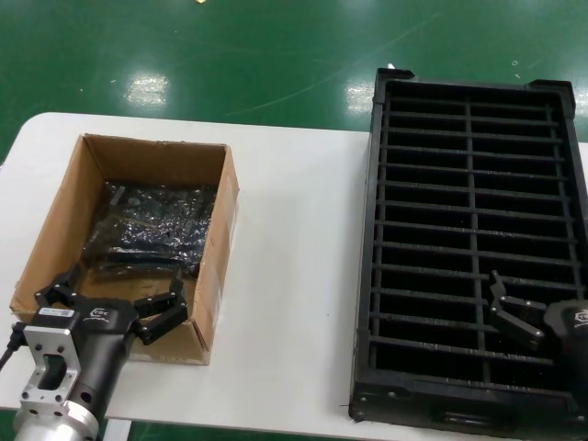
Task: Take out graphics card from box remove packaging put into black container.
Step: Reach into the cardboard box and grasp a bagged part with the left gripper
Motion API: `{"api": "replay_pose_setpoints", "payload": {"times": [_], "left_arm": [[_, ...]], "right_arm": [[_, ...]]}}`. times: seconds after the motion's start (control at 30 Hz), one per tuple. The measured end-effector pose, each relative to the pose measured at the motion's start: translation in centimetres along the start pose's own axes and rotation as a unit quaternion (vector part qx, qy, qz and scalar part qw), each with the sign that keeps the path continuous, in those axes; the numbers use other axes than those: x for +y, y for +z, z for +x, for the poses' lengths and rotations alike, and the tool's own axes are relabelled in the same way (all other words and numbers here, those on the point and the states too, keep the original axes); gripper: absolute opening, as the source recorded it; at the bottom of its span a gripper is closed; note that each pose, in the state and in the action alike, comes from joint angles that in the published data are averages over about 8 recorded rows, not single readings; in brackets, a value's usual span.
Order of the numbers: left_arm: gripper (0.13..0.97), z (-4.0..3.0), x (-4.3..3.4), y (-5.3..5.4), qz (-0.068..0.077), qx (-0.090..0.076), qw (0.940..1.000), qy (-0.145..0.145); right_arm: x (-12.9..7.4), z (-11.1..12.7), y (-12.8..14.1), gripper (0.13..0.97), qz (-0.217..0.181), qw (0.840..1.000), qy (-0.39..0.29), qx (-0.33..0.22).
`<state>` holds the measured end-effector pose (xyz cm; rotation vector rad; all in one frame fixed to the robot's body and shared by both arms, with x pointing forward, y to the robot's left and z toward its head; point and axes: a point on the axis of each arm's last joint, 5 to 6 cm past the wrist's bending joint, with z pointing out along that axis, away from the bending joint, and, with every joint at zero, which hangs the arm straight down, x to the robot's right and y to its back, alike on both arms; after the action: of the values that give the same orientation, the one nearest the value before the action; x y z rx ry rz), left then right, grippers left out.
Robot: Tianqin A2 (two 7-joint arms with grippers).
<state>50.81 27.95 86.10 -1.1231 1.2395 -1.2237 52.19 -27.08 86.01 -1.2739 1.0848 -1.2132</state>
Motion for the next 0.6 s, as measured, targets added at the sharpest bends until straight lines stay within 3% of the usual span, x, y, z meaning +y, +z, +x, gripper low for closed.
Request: {"api": "replay_pose_setpoints", "payload": {"times": [0.6], "left_arm": [[0.966, 0.00, 0.00, 0.00, 0.000, 0.000, 1.0000, 0.000]], "right_arm": [[0.00, 0.00, 0.00, 0.966, 0.000, 1.000, 0.000, 0.000]]}}
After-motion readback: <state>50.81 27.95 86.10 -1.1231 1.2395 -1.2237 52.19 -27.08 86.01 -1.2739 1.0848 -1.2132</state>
